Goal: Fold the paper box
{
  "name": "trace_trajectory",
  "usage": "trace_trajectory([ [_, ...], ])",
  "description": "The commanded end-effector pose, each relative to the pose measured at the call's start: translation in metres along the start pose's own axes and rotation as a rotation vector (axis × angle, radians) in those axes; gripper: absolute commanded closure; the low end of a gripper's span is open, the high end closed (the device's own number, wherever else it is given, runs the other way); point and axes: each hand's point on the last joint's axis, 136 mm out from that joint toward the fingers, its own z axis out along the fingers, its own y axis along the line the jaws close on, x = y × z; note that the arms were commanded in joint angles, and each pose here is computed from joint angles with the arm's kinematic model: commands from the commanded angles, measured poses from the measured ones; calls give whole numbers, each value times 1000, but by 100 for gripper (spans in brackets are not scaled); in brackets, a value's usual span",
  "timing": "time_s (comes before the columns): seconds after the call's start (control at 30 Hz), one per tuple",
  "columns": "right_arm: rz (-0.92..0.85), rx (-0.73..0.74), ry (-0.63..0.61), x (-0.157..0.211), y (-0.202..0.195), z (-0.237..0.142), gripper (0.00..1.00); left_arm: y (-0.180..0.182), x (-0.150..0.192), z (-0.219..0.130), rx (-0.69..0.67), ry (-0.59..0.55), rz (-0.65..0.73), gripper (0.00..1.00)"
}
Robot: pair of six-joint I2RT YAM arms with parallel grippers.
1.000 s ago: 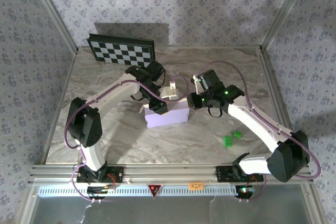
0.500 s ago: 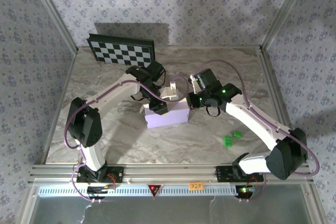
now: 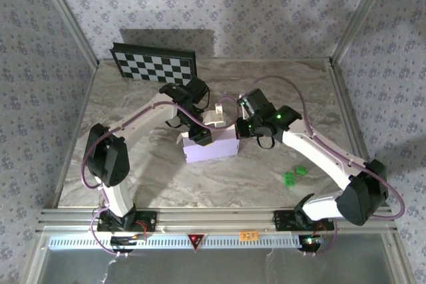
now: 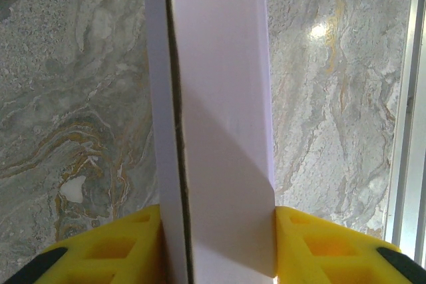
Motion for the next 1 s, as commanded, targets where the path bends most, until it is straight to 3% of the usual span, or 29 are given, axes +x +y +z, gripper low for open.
trace_trajectory([
  [0.0,22,-39,-13,-5,17,-2,98,-5,0,4,24,23,4,61],
  [0.63,-102,59,-59,21,-3,8,99,7,3,2,-47,42,10,61],
  [0.97,-88,22,-92,23,3,13,99,23,-6,-3,-137,18,10,59],
])
